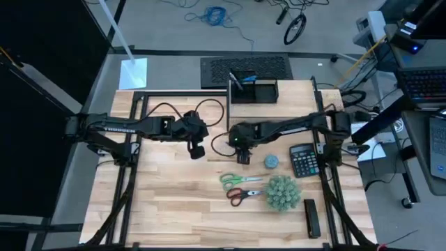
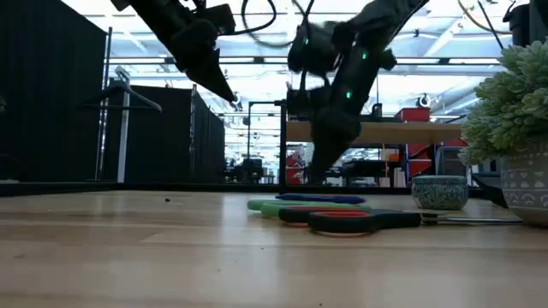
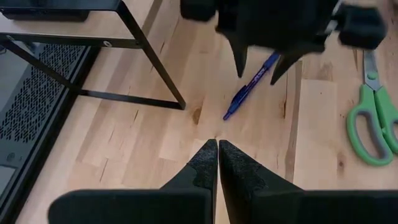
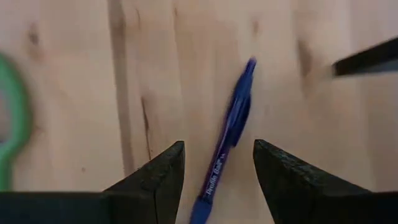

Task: Pick and place office supplies into organizer
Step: Put the dark blue pen into the black desk organizer on the shelf

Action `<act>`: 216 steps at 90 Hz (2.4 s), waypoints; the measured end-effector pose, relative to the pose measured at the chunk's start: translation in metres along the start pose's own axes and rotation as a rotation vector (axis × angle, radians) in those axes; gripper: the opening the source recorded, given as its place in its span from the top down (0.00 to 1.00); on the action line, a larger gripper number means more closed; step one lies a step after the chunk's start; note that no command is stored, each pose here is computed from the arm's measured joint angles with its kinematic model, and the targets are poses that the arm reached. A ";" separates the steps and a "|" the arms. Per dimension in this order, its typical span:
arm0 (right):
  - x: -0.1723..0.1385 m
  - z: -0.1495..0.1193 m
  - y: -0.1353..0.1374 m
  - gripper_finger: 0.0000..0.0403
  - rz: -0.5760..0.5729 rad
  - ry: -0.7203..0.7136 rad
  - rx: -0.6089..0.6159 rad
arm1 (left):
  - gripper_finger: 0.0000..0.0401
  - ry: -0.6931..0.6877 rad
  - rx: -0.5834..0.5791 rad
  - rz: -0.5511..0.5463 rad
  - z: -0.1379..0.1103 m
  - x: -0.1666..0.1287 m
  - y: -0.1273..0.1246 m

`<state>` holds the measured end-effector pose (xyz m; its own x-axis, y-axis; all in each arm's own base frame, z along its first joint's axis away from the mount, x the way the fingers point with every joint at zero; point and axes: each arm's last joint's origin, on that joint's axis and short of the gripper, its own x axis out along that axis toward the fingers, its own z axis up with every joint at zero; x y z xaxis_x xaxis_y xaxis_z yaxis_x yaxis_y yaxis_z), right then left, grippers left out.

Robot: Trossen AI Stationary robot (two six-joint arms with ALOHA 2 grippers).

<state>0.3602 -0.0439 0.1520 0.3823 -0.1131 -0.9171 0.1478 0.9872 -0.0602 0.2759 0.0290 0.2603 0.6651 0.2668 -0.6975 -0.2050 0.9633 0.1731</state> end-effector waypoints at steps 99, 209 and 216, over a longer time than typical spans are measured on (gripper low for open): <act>-0.017 0.003 0.001 0.99 -0.066 -0.045 0.028 | 0.99 0.001 0.000 0.000 0.000 0.000 0.000; -0.180 0.033 -0.165 0.99 -0.360 -1.127 0.282 | 0.99 0.000 0.000 0.000 0.000 0.000 0.000; -0.170 0.033 -0.171 0.99 -0.343 -1.109 0.303 | 0.99 0.001 0.000 0.000 0.000 0.000 0.000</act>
<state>0.3000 -0.1971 0.3316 0.8368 -0.5471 -0.0234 0.5471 0.8370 -0.0029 0.2758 0.0289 0.2602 0.6644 0.2665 -0.6983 -0.2047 0.9634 0.1730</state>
